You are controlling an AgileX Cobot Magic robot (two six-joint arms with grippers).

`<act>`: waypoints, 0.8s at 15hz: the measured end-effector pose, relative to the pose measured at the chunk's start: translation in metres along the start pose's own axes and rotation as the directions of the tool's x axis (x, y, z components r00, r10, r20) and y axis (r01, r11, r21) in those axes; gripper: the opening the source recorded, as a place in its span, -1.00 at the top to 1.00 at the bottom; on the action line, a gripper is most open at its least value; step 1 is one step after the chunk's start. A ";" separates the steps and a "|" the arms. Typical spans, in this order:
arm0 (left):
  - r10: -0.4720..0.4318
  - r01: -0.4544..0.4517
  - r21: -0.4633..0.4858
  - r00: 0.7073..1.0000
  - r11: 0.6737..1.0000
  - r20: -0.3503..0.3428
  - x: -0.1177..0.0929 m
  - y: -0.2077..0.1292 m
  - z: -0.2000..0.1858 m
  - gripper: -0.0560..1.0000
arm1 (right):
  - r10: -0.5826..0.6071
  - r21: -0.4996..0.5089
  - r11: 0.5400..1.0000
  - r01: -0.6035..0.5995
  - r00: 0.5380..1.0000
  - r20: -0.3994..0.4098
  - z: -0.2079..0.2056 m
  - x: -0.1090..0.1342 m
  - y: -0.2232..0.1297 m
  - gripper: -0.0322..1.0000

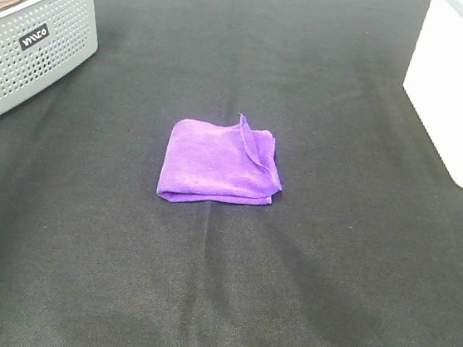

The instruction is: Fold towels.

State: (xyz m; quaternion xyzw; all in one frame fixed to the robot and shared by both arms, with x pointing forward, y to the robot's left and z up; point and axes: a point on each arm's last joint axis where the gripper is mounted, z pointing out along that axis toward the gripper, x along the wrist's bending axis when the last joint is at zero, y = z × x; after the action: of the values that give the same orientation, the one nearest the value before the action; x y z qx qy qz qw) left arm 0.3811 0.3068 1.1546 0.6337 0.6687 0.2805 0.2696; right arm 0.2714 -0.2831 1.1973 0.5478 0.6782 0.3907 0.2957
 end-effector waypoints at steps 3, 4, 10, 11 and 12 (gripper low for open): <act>-0.001 0.001 -0.072 1.000 0.997 0.001 0.001 -0.058 -0.030 -0.54 | -0.011 -0.018 1.000 0.011 1.000 0.012 -0.005 0.003 -0.049 -0.51; -0.002 0.002 -0.101 1.000 0.995 0.002 0.002 -0.078 -0.040 -0.54 | -0.021 -0.020 1.000 0.022 1.000 0.019 -0.005 0.003 -0.063 -0.51; 0.019 -0.017 -0.318 1.000 0.948 0.003 0.004 -0.162 -0.081 -0.54 | -0.080 -0.077 0.993 0.085 0.994 0.068 0.000 0.002 -0.131 -0.51; 0.019 -0.016 -0.332 1.000 0.943 0.005 0.004 -0.166 -0.083 -0.54 | -0.081 -0.072 0.994 0.086 0.994 0.072 0.002 0.002 -0.133 -0.51; 0.019 -0.011 -0.340 1.000 0.940 0.019 0.003 -0.172 -0.085 -0.54 | -0.081 -0.042 0.996 0.084 0.994 0.074 0.009 0.000 -0.138 -0.51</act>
State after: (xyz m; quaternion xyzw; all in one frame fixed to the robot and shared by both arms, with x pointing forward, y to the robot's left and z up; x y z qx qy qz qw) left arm 0.2000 0.2997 1.0909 0.5857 0.6025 0.3867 0.3800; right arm 0.2082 -0.2940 1.0745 0.5262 0.6800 0.3734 0.3482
